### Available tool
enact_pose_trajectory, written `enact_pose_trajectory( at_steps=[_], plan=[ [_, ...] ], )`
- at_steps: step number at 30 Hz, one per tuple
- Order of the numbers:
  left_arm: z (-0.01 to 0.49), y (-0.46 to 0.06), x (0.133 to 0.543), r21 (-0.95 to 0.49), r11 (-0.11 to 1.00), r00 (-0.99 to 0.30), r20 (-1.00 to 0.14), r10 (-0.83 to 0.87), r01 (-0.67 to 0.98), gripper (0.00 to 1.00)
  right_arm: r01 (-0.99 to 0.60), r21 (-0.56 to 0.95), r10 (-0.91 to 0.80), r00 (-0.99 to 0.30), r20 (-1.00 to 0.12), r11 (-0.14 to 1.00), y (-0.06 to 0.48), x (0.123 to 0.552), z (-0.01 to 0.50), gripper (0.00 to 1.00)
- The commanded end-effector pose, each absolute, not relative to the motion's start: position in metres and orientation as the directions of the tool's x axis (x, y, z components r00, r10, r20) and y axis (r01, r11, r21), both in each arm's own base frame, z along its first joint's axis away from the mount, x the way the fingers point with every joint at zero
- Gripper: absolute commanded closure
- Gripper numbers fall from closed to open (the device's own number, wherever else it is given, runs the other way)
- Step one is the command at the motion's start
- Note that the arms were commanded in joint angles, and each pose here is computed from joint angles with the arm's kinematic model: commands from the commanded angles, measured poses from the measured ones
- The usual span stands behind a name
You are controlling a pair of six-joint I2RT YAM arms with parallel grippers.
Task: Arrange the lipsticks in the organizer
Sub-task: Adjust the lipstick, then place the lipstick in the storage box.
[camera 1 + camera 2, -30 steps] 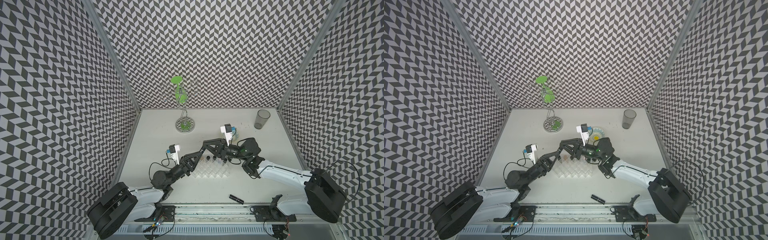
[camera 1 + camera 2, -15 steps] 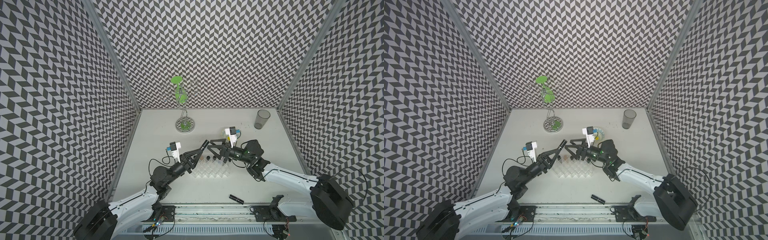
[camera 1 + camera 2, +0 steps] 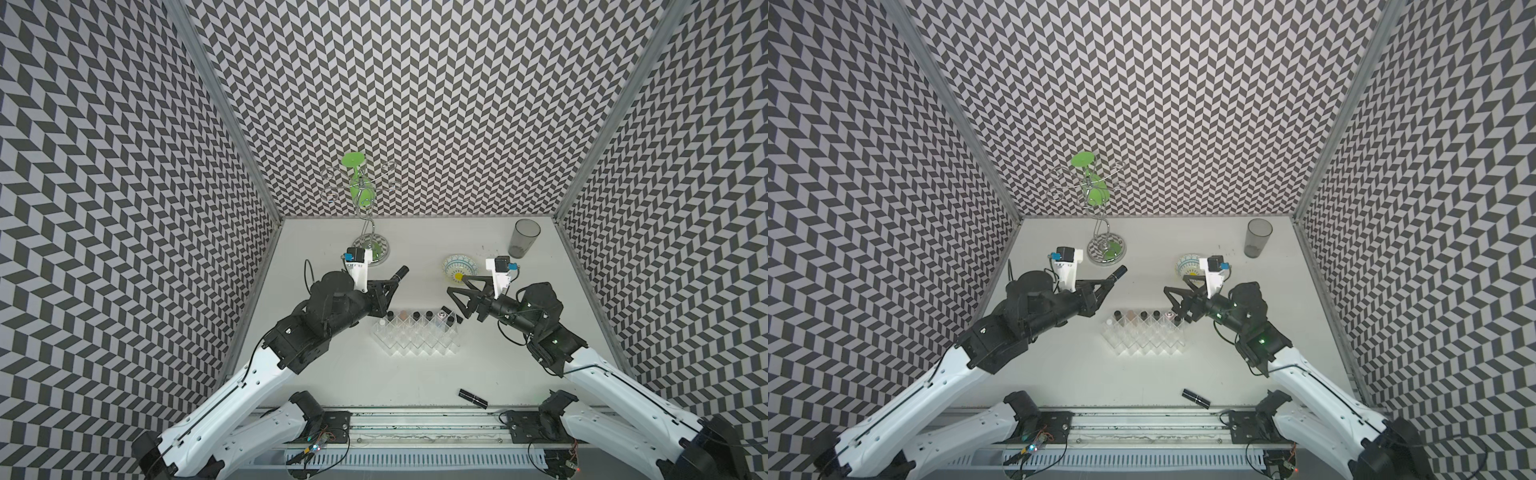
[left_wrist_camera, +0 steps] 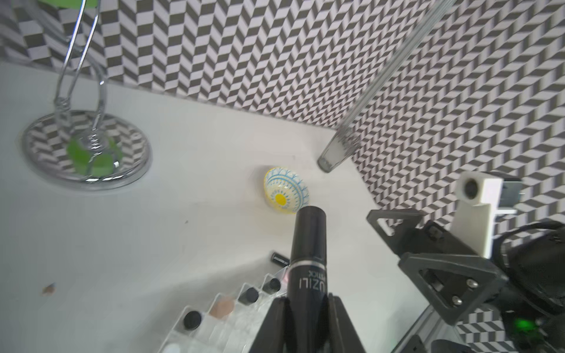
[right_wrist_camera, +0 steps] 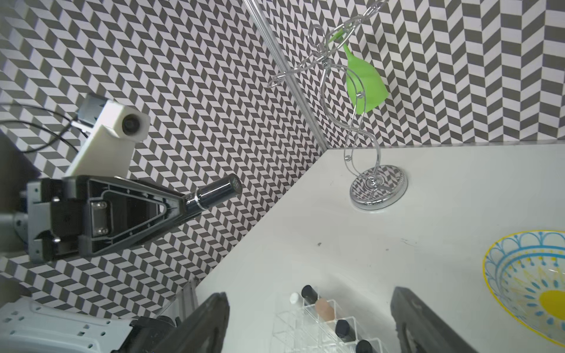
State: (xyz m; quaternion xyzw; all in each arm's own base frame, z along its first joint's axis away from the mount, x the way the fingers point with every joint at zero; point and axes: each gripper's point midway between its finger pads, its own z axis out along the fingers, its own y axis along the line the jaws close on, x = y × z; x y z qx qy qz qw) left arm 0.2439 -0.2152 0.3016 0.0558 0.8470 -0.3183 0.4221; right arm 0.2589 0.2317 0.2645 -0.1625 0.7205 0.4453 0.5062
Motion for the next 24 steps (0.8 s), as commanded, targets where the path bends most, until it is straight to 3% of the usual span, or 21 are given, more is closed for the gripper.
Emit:
enact_pose_trajectory(
  at_steps=[1, 8, 16, 24],
  plan=[
    [0.255, -0.184, 0.231, -0.266, 0.933, -0.794, -0.607, 0.032, 0.242, 1.00, -0.726, 0.467, 0.170, -0.446, -0.879, 0.505, 0.237, 0.249, 0.258, 0.13],
    [0.219, -0.175, 0.228, -0.059, 0.974, -0.913, -0.363, 0.185, 0.220, 1.00, -0.715, 0.464, 0.162, -0.451, -0.878, 0.523, 0.232, 0.251, 0.251, 0.13],
    [0.179, -0.173, 0.219, 0.004, 0.966, -0.945, -0.209, 0.252, 0.257, 1.00, -0.720, 0.444, 0.250, -0.367, -0.896, 0.534, 0.212, 0.241, 0.272, 0.12],
    [0.169, -0.158, 0.216, 0.082, 0.960, -0.946, -0.169, 0.278, 0.267, 1.00, -0.722, 0.452, 0.264, -0.367, -0.892, 0.524, 0.212, 0.240, 0.273, 0.12]
  ],
)
